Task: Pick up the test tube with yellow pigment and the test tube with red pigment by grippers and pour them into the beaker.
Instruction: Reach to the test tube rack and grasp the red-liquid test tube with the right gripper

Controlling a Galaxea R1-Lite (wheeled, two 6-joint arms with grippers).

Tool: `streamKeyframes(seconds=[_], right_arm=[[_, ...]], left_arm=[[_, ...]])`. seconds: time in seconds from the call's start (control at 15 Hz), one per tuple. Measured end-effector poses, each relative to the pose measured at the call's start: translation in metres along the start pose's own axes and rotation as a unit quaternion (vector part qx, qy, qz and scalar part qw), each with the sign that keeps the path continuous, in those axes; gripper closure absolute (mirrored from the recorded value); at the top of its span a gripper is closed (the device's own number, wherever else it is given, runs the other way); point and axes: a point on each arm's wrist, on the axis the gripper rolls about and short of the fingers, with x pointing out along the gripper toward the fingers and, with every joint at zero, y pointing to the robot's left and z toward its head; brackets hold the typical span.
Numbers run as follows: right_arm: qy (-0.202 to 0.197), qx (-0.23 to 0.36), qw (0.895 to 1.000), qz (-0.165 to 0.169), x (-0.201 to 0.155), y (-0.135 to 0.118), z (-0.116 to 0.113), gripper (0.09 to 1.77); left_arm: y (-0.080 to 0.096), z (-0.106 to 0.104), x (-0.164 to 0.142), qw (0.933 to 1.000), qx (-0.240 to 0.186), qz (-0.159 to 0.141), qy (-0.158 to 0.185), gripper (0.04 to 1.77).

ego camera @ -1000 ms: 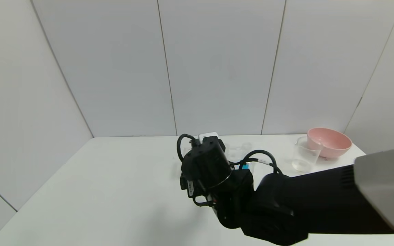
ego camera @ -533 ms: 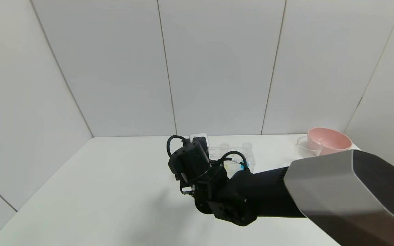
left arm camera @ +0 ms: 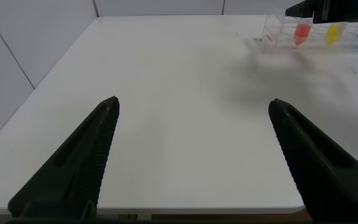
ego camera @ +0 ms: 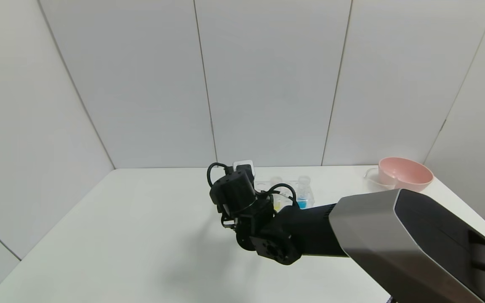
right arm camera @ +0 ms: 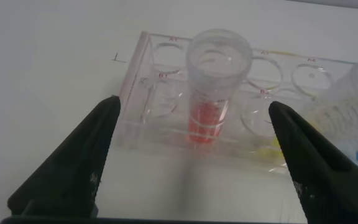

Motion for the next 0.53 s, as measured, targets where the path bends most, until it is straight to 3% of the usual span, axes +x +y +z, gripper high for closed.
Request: streamKeyframes(seconds=[0.33, 0.53], right_arm=[[-0.010, 0.007, 1.000, -0.012, 0.011, -0.006, 0.005, 0.15], [-0.036, 0.021, 0.999, -0.009, 0.018, -0.007, 0.011, 0.15]], left_arm=[[0.000, 0.000, 0.000, 1.0000, 0.000, 0.000, 0.000, 0.09], [0.000, 0.000, 0.000, 1.0000, 0.000, 0.000, 0.000, 0.09]])
